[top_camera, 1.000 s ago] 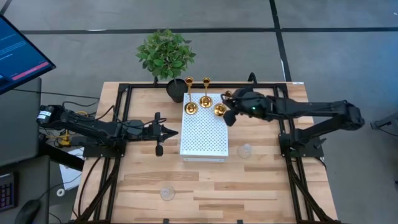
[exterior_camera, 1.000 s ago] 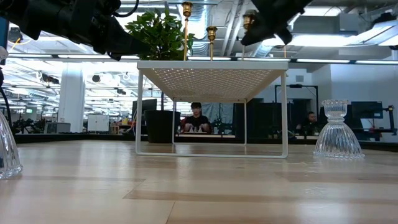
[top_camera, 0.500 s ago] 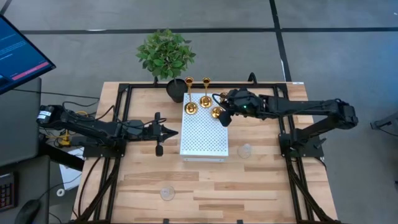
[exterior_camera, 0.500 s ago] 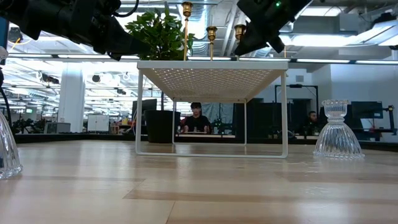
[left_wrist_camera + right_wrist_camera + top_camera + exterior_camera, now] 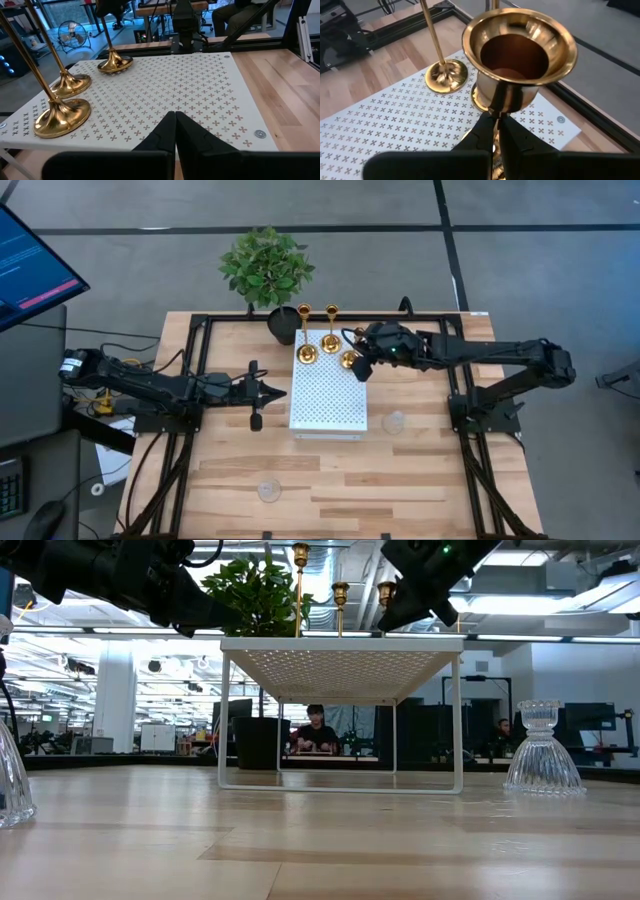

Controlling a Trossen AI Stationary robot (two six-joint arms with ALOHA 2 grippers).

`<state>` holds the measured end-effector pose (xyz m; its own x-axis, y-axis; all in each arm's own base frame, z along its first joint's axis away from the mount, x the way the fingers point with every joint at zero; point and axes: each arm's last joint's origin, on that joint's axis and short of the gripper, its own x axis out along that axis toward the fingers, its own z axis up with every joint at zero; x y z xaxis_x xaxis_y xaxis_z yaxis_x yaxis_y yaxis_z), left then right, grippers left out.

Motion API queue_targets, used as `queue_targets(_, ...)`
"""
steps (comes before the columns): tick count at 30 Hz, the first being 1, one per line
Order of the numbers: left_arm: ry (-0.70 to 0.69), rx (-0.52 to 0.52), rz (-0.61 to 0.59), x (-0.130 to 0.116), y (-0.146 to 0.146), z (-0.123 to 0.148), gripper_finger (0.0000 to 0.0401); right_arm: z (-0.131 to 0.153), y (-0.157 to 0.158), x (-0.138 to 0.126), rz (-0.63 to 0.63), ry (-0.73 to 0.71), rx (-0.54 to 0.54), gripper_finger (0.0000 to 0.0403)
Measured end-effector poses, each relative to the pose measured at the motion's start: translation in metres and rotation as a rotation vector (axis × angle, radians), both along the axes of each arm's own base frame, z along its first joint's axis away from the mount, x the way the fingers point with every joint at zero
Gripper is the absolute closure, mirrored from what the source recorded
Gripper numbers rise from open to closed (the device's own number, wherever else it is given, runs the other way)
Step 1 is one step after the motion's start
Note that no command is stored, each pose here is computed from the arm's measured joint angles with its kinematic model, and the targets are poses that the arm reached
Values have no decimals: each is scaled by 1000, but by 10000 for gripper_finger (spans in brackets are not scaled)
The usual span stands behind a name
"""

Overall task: Pick & Place candle stick holders
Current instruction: Put the gold candle holder on the shelf

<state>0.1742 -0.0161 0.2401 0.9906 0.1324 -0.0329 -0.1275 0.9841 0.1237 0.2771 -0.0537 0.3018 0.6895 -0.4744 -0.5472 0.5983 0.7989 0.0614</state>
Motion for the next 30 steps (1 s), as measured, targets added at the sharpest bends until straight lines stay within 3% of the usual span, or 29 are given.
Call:
queue_targets(20, 0, 0, 0, 0, 0, 0, 394, 0, -3, 0, 7, -10, 28, 395)
queue_targets(30, 0, 0, 0, 0, 0, 0, 394, 3, -3, 2, 8, -41, 19, 340)
